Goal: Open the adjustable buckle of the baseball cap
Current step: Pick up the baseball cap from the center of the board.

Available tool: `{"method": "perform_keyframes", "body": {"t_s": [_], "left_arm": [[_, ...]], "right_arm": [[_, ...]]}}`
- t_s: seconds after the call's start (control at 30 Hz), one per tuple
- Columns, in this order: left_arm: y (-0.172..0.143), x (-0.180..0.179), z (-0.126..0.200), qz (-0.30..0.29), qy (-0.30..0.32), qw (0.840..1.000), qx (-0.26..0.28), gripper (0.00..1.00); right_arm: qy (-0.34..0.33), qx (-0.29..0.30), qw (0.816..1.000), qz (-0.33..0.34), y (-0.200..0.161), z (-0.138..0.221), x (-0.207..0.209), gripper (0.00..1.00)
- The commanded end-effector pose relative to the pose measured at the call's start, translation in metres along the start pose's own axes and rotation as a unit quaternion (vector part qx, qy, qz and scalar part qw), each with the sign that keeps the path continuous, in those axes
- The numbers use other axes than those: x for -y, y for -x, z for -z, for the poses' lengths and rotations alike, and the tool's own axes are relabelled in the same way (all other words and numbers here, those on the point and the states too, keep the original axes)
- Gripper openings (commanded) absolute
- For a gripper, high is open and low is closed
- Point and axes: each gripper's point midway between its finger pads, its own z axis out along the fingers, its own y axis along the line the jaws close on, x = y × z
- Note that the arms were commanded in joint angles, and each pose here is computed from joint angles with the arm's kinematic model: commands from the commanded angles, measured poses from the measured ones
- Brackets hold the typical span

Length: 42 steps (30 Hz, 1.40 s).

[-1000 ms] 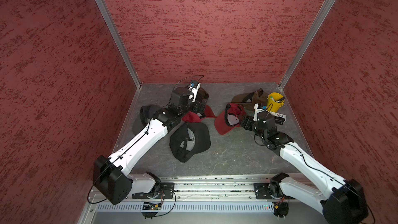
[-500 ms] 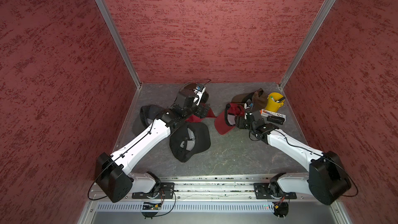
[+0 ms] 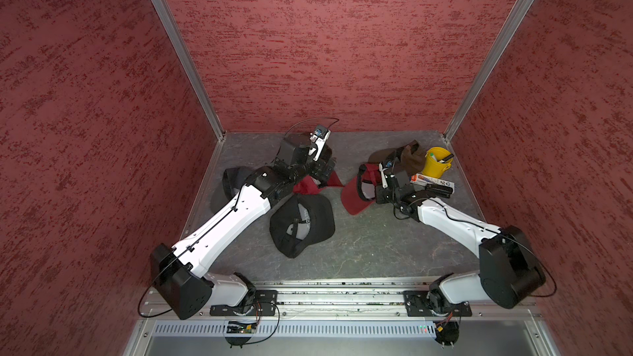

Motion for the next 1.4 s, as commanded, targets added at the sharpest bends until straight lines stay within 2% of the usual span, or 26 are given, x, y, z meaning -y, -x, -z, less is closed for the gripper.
{"method": "perform_keyframes", "body": {"t_s": [0.0,0.07,0.3,0.47,0.53,0.63,0.77,0.83,0.93,1.27,1.37], "left_arm": [[0.000,0.011,-0.009,-0.029,-0.014,0.999,-0.011,1.00],[0.000,0.017,-0.015,-0.038,-0.022,0.999,-0.015,1.00],[0.019,0.024,-0.022,-0.089,-0.026,0.996,0.002,1.00],[0.024,0.039,-0.019,-0.128,-0.060,0.989,0.033,1.00],[0.025,0.045,-0.020,-0.156,-0.041,0.985,0.061,0.99],[0.017,0.068,-0.018,-0.210,-0.076,0.971,0.083,1.00],[0.010,0.084,-0.021,-0.238,-0.093,0.963,0.089,1.00],[0.002,0.097,-0.023,-0.266,-0.118,0.952,0.093,1.00],[-0.007,0.113,-0.023,-0.278,-0.153,0.942,0.105,1.00],[-0.049,0.142,-0.043,-0.341,-0.203,0.915,0.069,1.00],[-0.056,0.145,-0.049,-0.344,-0.210,0.913,0.062,0.91]], "right_arm": [[0.028,0.017,0.999,0.017,0.011,0.011,-0.006,0.15],[0.038,0.021,0.999,0.027,0.011,0.014,-0.008,0.00],[0.074,0.048,0.995,0.052,0.021,0.035,-0.016,0.00],[0.107,0.058,0.991,0.056,0.027,0.046,-0.022,0.00],[0.129,0.058,0.988,0.059,0.027,0.051,-0.026,0.00],[0.163,0.051,0.983,0.065,0.026,0.057,-0.033,0.00],[0.182,0.043,0.980,0.071,0.028,0.061,-0.037,0.00],[0.198,0.042,0.976,0.074,0.030,0.065,-0.040,0.00],[0.215,0.042,0.973,0.076,0.032,0.071,-0.045,0.00],[0.244,0.048,0.965,0.080,0.038,0.088,-0.053,0.00],[0.248,0.051,0.964,0.084,0.040,0.094,-0.054,0.00]]}}
